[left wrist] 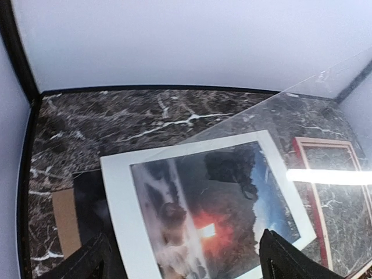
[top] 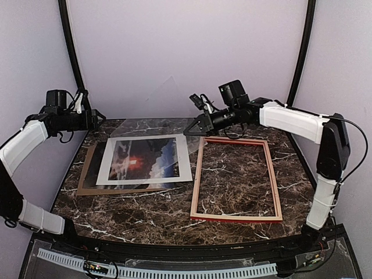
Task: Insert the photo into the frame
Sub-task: Pass from the right arm to the left
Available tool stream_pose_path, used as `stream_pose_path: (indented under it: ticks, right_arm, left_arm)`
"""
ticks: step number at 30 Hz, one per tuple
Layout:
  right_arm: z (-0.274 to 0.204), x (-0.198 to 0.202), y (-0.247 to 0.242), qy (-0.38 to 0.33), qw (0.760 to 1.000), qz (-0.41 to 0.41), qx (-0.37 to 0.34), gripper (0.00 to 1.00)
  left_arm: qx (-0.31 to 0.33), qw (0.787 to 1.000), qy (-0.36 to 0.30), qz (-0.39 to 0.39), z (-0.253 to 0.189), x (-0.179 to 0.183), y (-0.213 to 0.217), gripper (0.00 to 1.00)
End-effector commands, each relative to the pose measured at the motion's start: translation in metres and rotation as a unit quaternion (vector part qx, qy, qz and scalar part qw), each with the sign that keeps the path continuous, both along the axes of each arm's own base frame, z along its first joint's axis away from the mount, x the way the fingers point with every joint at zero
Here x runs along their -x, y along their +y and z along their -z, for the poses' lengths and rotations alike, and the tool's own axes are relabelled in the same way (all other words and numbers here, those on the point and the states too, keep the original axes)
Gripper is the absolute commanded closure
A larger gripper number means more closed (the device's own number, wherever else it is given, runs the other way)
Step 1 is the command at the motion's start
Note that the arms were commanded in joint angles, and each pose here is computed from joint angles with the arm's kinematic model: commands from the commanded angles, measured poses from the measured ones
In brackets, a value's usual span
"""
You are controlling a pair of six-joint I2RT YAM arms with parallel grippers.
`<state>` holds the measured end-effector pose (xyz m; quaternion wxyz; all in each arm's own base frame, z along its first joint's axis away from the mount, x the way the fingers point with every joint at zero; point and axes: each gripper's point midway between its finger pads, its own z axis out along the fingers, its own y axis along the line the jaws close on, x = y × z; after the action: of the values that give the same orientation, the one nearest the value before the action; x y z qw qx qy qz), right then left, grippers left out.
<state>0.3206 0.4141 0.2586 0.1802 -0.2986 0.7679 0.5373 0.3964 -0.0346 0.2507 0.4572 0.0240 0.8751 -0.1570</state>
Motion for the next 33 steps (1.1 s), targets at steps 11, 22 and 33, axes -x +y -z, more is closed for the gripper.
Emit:
stream_pose_path:
  ticks: [11,22,33]
  right_arm:
    - [-0.056,0.108,-0.100,-0.180,0.975,-0.087,0.092,1.00]
    - [-0.076,0.140,-0.126,-0.212,0.968,-0.096,0.094,1.00]
    - [-0.063,0.129,-0.129,-0.210,0.967,-0.075,0.123,1.00]
  left_arm:
    - [-0.029,0.939,-0.106,0.326,-0.088,0.072,-0.147,0.07]
    - [-0.050,0.883,-0.110,0.453,-0.086,0.095,-0.211,0.07]
    - [-0.015,0.847,-0.086,0.525,-0.073,0.110,-0.239,0.32]
